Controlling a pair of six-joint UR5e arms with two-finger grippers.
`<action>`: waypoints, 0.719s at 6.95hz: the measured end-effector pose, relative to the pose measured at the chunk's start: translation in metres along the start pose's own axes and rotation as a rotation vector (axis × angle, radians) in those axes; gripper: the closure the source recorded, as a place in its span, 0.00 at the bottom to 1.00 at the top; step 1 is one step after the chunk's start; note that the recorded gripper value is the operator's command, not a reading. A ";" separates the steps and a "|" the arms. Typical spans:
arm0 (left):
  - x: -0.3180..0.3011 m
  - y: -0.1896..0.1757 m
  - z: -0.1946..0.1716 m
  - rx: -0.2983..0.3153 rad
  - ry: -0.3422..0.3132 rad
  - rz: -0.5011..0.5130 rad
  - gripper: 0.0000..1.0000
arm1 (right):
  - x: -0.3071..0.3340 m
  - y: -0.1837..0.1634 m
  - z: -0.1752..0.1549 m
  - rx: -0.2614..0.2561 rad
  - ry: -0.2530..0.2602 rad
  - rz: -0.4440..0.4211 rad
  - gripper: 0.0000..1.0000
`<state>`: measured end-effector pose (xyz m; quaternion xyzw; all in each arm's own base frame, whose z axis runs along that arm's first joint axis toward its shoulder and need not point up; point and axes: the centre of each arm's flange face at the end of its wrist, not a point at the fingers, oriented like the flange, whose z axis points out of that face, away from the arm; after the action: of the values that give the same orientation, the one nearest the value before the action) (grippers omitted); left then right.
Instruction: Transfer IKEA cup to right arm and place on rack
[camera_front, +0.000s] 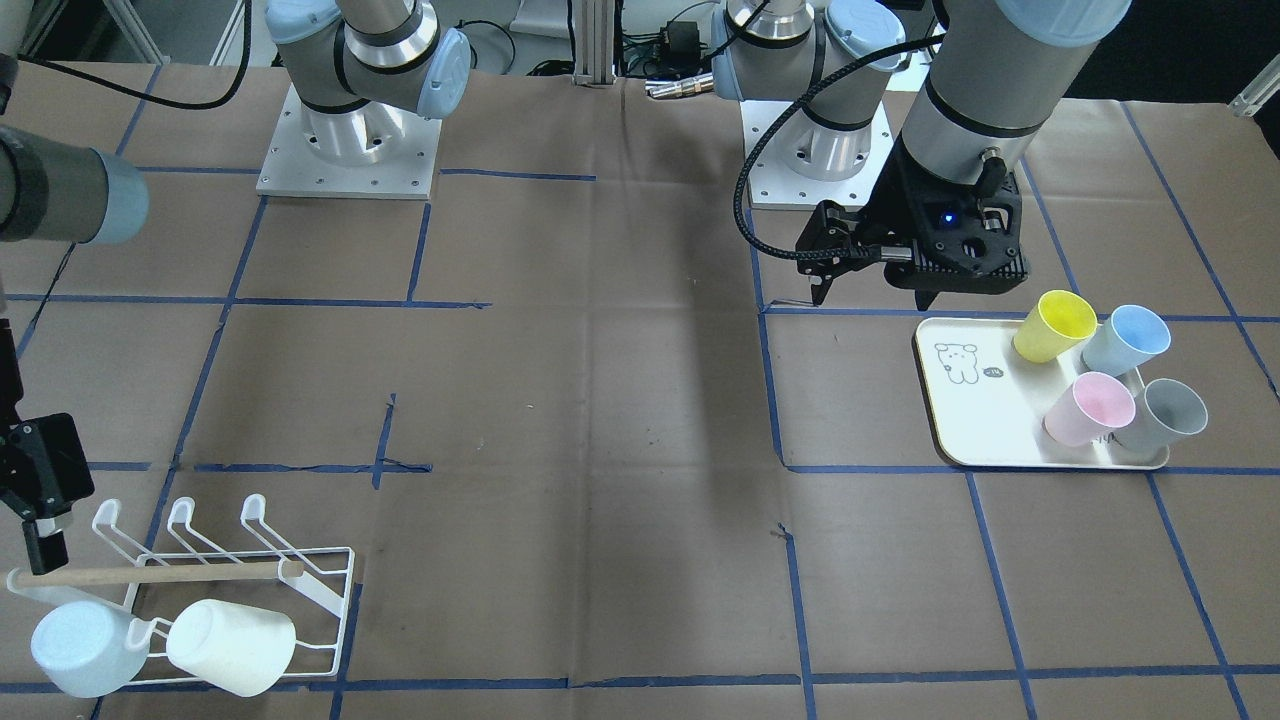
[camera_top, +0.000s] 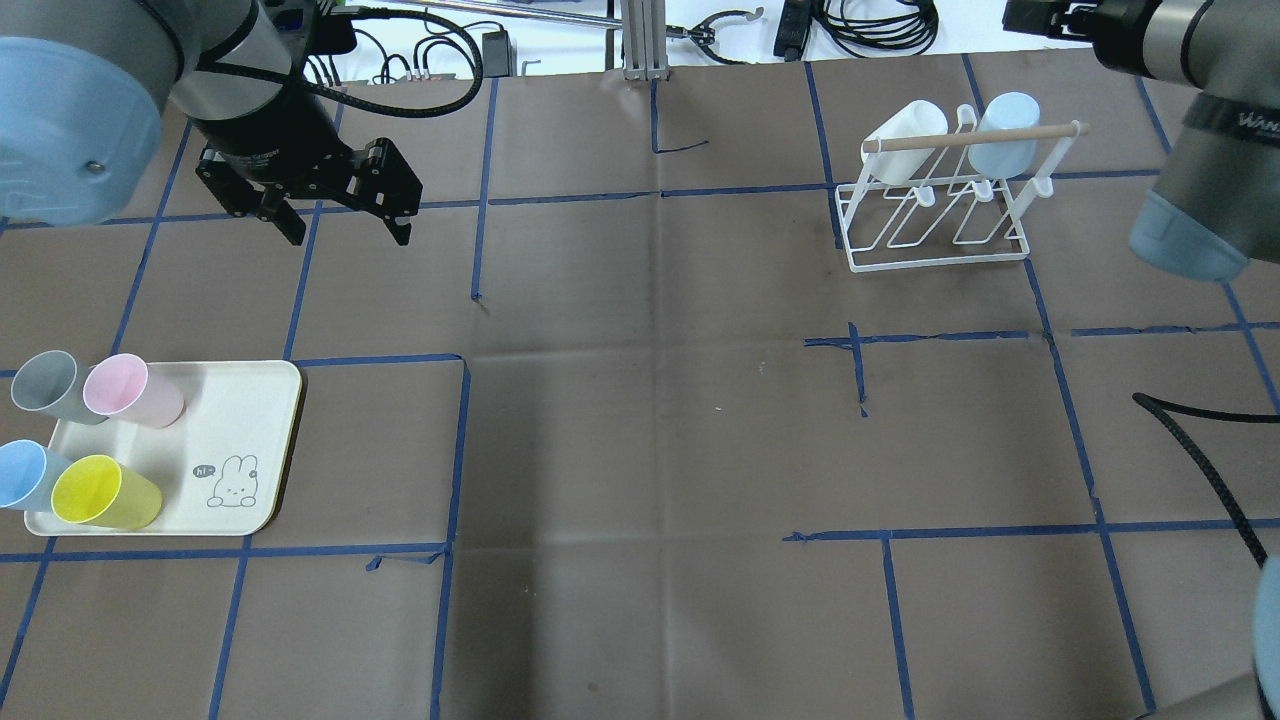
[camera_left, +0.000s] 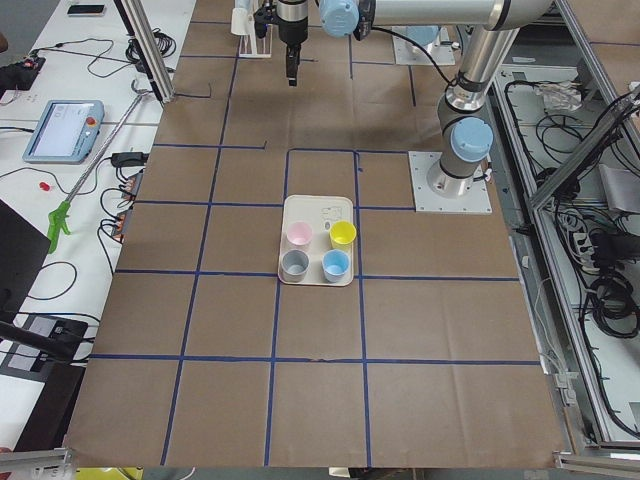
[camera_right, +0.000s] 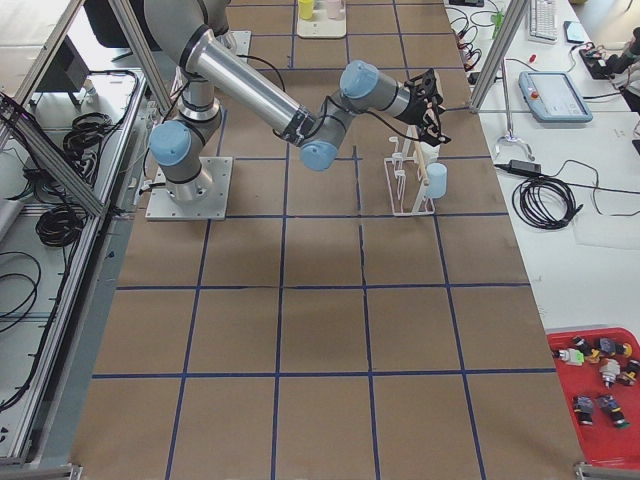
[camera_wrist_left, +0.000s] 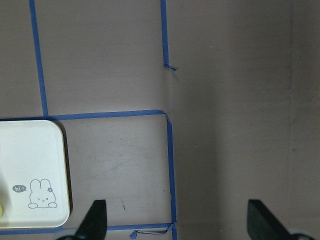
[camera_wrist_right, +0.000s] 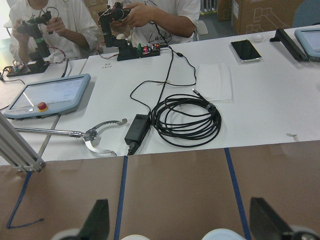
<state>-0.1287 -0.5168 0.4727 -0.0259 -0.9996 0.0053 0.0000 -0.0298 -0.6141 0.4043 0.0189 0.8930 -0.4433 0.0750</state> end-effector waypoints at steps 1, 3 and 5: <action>0.000 0.000 0.001 -0.001 0.000 0.000 0.01 | -0.025 -0.005 -0.004 -0.066 0.000 -0.005 0.00; 0.000 0.000 0.001 -0.001 0.001 -0.001 0.01 | -0.070 -0.008 -0.011 -0.248 -0.025 -0.001 0.00; 0.000 0.000 0.000 0.000 0.000 -0.002 0.01 | -0.099 -0.002 -0.034 -0.478 -0.037 0.026 0.00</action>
<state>-0.1287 -0.5168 0.4725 -0.0252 -0.9997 0.0055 0.0003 0.0636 -0.5851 0.4415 0.0042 0.9707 -0.2185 0.0995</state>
